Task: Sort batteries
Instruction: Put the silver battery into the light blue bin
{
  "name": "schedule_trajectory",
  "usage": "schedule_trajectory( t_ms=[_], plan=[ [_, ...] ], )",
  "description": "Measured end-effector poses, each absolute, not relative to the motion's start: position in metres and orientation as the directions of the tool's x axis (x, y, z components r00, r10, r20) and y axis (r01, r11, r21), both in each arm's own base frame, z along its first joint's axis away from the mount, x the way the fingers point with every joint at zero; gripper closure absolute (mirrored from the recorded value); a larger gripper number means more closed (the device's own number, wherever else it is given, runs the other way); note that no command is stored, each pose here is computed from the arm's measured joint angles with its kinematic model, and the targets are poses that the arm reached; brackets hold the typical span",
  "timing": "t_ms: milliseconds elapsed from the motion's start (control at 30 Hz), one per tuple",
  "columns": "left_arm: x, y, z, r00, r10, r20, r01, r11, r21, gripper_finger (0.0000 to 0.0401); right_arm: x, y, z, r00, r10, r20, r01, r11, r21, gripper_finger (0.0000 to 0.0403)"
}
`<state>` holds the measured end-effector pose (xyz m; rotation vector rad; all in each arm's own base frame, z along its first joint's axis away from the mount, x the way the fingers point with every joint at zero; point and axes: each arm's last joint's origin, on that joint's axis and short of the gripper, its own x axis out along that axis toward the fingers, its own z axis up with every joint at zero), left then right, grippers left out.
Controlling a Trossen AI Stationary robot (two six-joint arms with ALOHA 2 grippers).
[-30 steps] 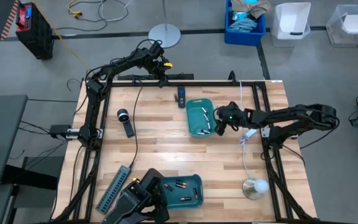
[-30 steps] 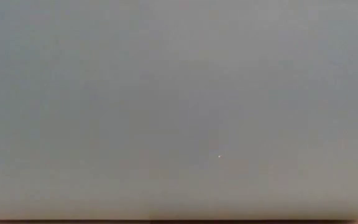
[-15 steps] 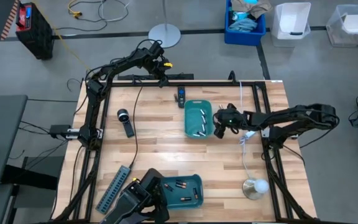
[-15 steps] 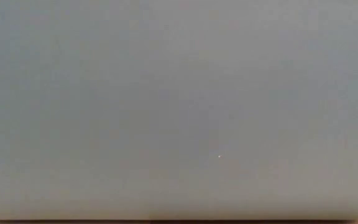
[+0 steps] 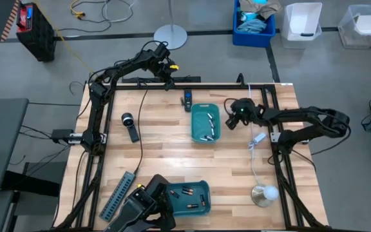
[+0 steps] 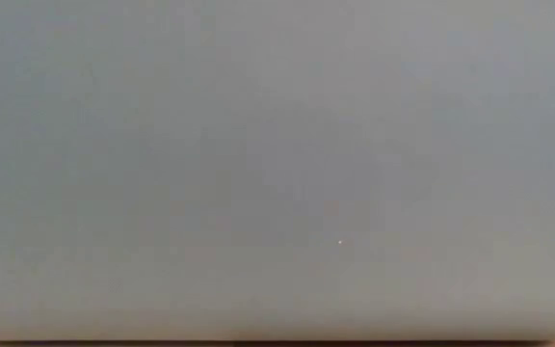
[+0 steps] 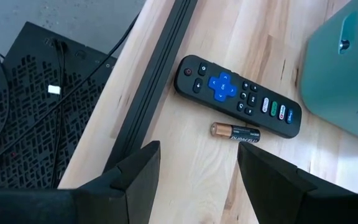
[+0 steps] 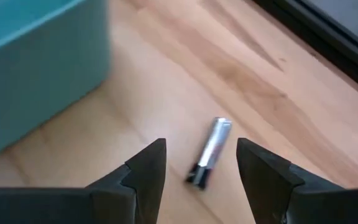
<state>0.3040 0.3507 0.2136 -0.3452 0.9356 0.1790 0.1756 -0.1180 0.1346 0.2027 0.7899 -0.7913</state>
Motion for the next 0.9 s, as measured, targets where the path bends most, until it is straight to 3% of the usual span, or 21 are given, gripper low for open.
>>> schedule_trajectory(
  t_ms=[500, 900],
  plan=[
    [0.305, 0.352, 0.214, 0.59, 0.009, -0.808, -0.294, 0.934, -0.204, 0.0192, 0.17, -0.123, 0.131, 0.412, -0.543, -0.732, 0.749, 0.659, -0.068, 0.0191],
    [0.304, 0.351, 0.214, 0.588, 0.007, -0.809, -0.296, 0.932, -0.207, 0.0192, 0.181, -0.132, 0.105, 0.354, -0.577, -0.736, 0.793, 0.602, -0.09, 0.0196]
  ],
)
